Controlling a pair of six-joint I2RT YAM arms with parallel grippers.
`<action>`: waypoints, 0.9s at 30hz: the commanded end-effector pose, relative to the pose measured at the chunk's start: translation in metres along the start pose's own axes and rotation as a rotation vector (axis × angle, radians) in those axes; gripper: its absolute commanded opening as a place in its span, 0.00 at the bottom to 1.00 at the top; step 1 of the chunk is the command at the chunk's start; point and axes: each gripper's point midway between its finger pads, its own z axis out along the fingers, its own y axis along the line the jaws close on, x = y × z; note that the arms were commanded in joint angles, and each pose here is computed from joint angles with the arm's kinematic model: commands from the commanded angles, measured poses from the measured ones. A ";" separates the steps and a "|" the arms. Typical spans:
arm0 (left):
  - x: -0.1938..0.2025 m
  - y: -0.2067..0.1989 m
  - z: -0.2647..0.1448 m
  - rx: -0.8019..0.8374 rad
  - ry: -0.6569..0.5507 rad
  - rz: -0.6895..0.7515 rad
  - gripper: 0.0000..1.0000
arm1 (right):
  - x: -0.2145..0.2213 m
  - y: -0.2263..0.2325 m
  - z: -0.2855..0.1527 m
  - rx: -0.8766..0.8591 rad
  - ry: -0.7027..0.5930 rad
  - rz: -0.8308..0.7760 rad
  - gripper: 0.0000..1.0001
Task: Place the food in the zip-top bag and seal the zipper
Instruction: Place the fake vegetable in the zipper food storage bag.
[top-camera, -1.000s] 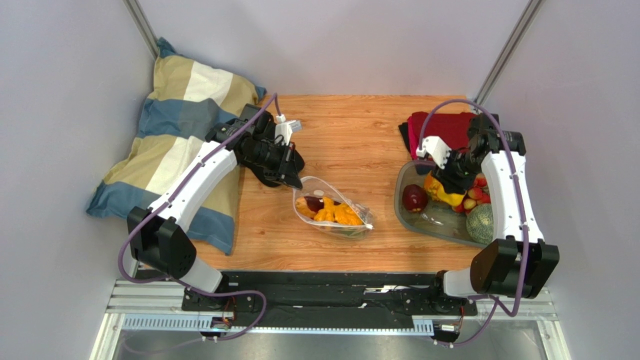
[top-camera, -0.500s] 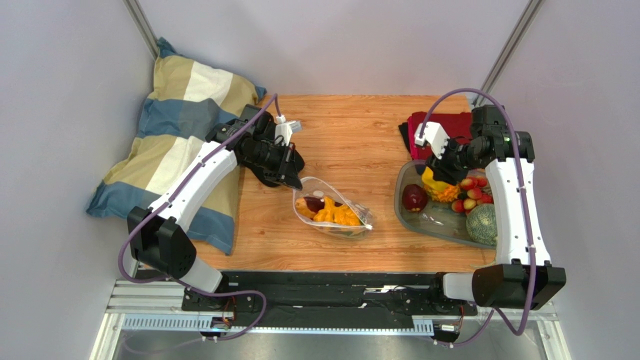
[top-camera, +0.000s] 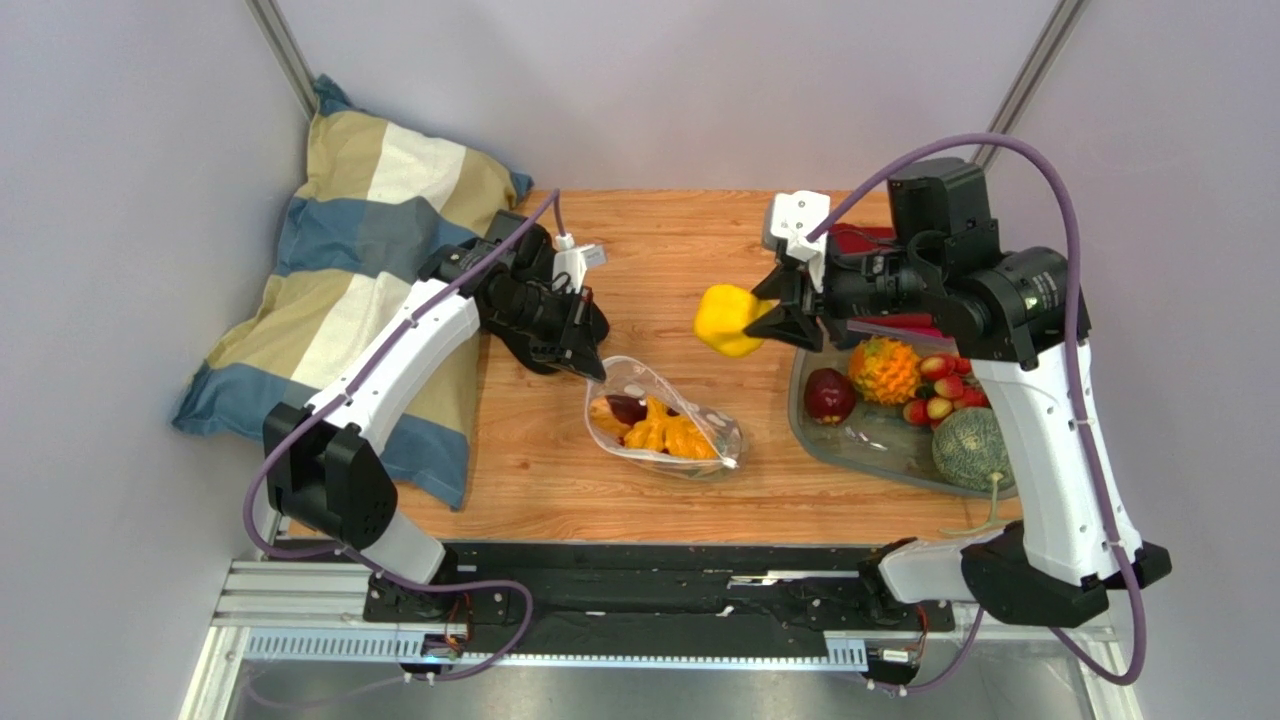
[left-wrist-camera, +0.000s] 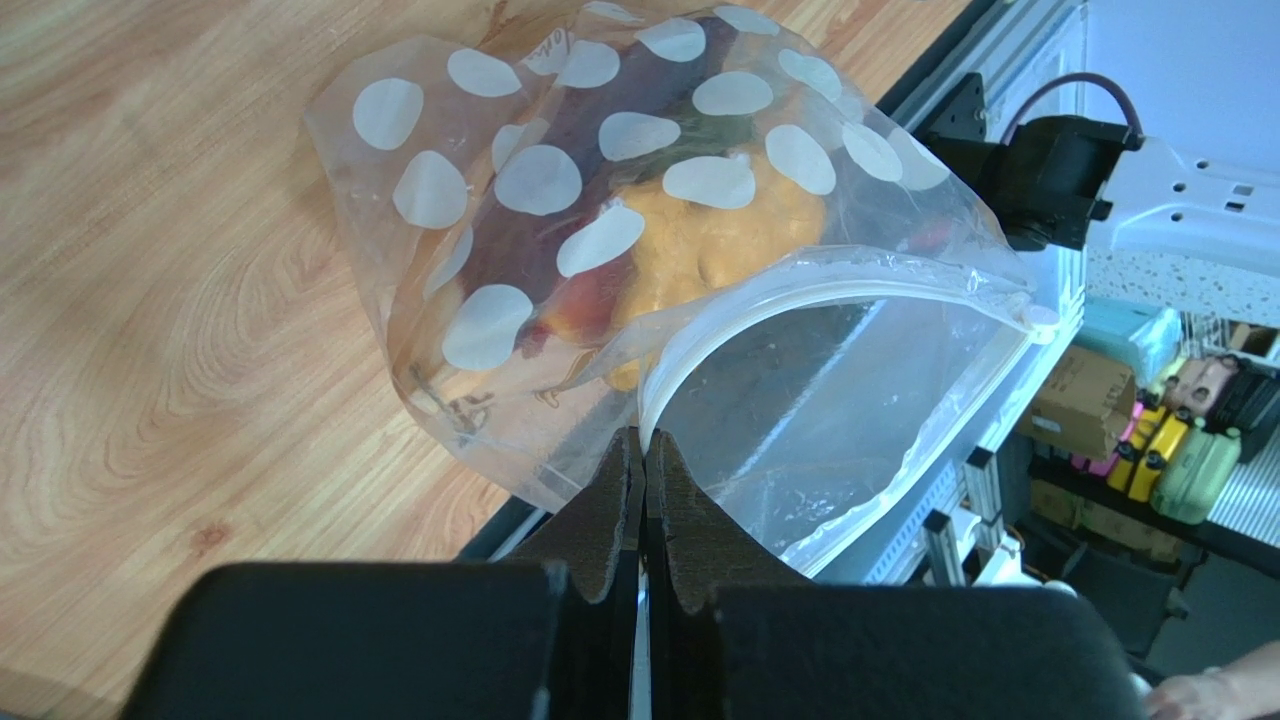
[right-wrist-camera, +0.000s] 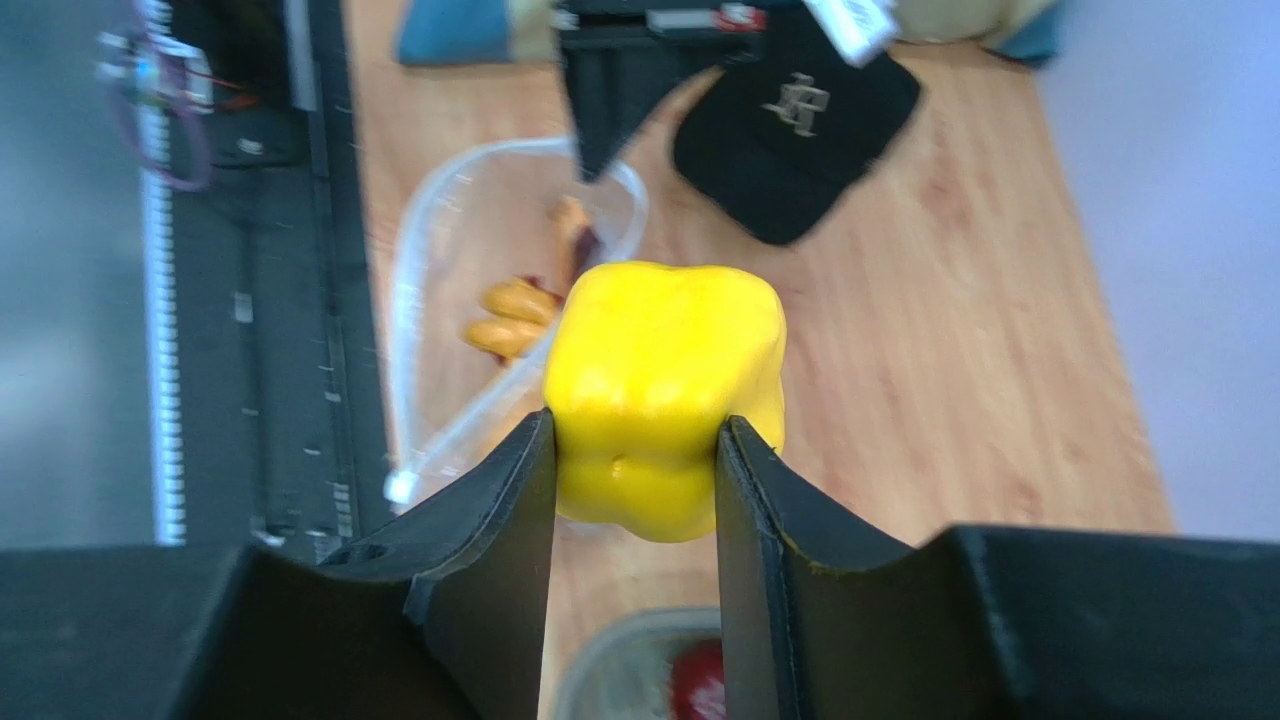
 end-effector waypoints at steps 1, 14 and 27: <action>-0.006 -0.007 -0.005 0.045 -0.015 0.015 0.00 | -0.007 0.056 0.018 -0.210 -0.004 0.195 0.00; -0.007 -0.006 -0.010 0.068 -0.030 -0.035 0.00 | 0.002 0.079 0.118 -0.195 -0.025 0.096 0.00; -0.013 -0.012 -0.020 0.128 -0.054 -0.083 0.00 | 0.037 0.064 0.175 -0.074 -0.014 0.035 0.04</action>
